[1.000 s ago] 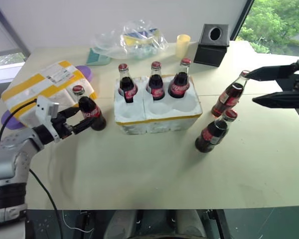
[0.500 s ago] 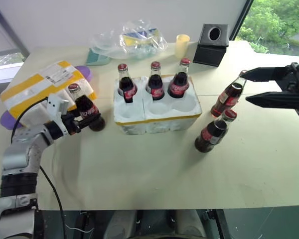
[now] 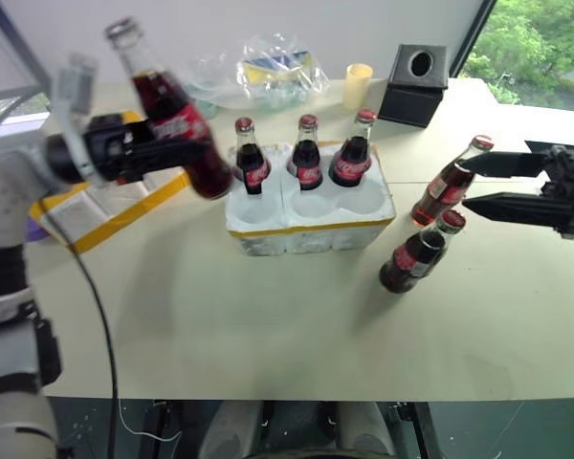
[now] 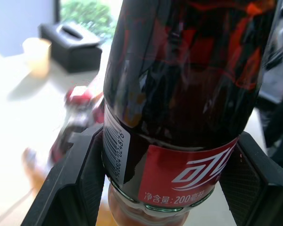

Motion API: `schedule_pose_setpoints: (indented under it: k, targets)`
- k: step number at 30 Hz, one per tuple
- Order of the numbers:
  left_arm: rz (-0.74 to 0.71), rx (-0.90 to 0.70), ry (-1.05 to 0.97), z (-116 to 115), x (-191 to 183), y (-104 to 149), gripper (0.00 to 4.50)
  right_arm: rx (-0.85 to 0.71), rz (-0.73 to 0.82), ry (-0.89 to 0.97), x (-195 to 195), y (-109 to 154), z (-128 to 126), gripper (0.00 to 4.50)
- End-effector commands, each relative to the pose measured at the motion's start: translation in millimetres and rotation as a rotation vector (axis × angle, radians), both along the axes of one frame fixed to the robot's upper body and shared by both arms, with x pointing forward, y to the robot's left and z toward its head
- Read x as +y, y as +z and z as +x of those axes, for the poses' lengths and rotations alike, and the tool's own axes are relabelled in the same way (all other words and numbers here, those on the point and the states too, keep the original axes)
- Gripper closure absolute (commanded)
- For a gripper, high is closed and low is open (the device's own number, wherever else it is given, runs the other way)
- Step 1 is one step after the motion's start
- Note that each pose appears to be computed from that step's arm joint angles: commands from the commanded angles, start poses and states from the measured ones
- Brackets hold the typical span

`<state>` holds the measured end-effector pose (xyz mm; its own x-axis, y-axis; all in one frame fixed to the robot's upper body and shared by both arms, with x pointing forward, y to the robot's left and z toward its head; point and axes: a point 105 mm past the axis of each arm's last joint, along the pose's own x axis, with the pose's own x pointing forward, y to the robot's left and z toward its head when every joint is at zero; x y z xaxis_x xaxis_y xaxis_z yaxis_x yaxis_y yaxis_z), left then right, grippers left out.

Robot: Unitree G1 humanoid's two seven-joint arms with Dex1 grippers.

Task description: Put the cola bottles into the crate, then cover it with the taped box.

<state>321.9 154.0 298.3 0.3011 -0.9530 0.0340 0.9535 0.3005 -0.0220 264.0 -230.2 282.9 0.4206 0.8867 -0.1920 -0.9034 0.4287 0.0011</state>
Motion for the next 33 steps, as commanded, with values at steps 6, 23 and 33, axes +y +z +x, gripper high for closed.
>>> schedule_pose_setpoints:
  k: [6,23,33]
  targets:
    - [0.200,-0.089,-0.001,31.1,-30.2,-51.9,1.79,-0.074,0.013,-0.048,-0.4,9.0,-10.0,0.00]
    - [0.280,-0.104,0.054,42.6,-34.4,-94.4,0.07,-0.088,0.000,-0.158,-8.1,-2.5,5.0,0.00]
    - [0.134,-0.112,0.053,0.9,8.3,-22.0,0.07,-0.108,0.032,-0.342,-46.2,-0.4,9.9,0.00]
